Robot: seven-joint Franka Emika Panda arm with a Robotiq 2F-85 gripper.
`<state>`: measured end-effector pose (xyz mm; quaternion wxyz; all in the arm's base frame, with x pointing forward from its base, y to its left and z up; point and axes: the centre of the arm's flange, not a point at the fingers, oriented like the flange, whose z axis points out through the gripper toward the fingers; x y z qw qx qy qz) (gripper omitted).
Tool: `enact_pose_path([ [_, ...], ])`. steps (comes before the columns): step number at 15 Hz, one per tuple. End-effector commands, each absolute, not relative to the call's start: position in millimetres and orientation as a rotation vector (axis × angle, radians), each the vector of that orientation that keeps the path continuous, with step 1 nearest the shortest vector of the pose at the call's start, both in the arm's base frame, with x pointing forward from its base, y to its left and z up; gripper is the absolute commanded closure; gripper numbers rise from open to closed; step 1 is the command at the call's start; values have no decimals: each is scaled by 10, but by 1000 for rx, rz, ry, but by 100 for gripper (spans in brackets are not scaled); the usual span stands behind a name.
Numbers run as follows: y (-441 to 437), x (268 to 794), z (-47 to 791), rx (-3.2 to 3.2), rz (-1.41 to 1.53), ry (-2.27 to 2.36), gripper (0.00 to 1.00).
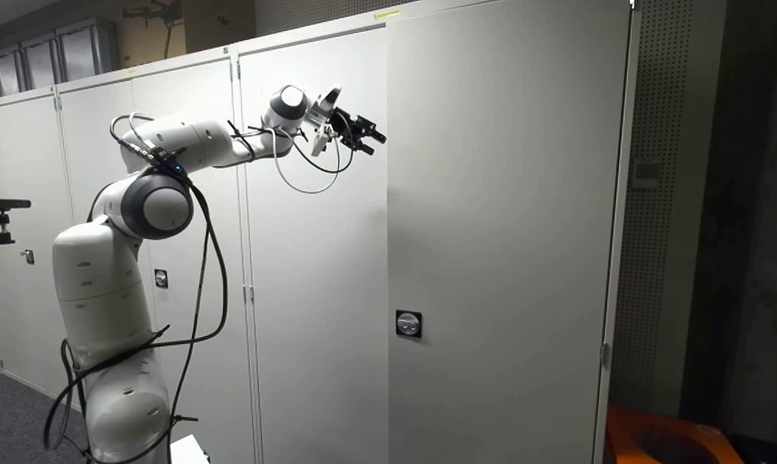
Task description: Open the right door
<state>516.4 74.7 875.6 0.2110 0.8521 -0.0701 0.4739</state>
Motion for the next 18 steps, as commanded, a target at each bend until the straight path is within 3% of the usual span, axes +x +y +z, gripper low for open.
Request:
enact_pose_path([
  [1,830,5477,8967,2309,1425,-179,0],
  [18,910,5935,8857,2221,1630,-76,0],
])
